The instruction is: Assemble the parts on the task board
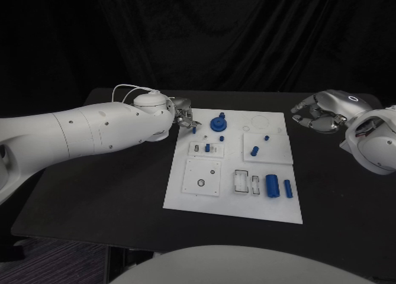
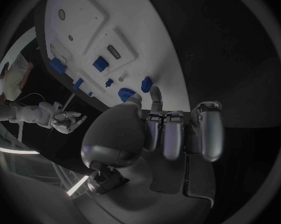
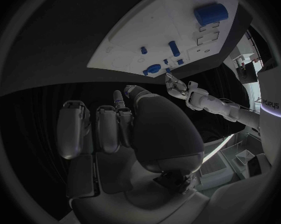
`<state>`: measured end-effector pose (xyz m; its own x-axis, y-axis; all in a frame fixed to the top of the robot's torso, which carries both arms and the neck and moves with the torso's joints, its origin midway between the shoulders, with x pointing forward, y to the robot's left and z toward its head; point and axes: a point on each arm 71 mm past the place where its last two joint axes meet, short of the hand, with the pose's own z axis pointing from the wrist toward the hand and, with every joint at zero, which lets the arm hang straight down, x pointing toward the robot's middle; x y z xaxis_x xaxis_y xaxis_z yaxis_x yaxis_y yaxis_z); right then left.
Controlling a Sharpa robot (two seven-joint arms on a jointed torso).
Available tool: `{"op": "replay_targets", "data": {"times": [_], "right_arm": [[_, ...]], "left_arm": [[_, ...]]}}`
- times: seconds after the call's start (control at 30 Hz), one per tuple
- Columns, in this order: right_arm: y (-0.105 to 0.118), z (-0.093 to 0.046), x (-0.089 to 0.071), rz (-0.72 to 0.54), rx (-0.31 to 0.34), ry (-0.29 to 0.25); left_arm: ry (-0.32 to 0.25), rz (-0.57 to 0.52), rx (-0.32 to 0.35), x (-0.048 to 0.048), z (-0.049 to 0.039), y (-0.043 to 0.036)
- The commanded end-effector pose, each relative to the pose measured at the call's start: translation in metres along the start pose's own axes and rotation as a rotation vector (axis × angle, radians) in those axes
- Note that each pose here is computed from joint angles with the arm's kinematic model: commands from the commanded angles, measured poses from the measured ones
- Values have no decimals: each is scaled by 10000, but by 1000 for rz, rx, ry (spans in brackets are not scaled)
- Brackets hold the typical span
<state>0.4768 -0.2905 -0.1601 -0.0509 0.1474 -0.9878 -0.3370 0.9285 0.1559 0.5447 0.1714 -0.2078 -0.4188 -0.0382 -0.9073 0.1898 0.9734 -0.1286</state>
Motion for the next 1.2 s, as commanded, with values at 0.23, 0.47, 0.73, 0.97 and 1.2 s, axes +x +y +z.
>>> {"op": "replay_targets", "data": {"times": [0.23,0.47,0.73,0.97,1.2], "right_arm": [[-3,-6,9,-1,0,-2],[-1,-6,9,-1,-1,-2],[3,-5,9,0,-3,-4],[1,-4,10,-1,-3,-3],[2,-4,13,-1,-3,-1]], "left_arm": [[20,9,-3,23,8,-16],[28,12,-7,35,12,-18],[39,16,-12,49,14,-17],[49,20,-12,60,16,-21],[50,20,-8,64,19,-28]]}}
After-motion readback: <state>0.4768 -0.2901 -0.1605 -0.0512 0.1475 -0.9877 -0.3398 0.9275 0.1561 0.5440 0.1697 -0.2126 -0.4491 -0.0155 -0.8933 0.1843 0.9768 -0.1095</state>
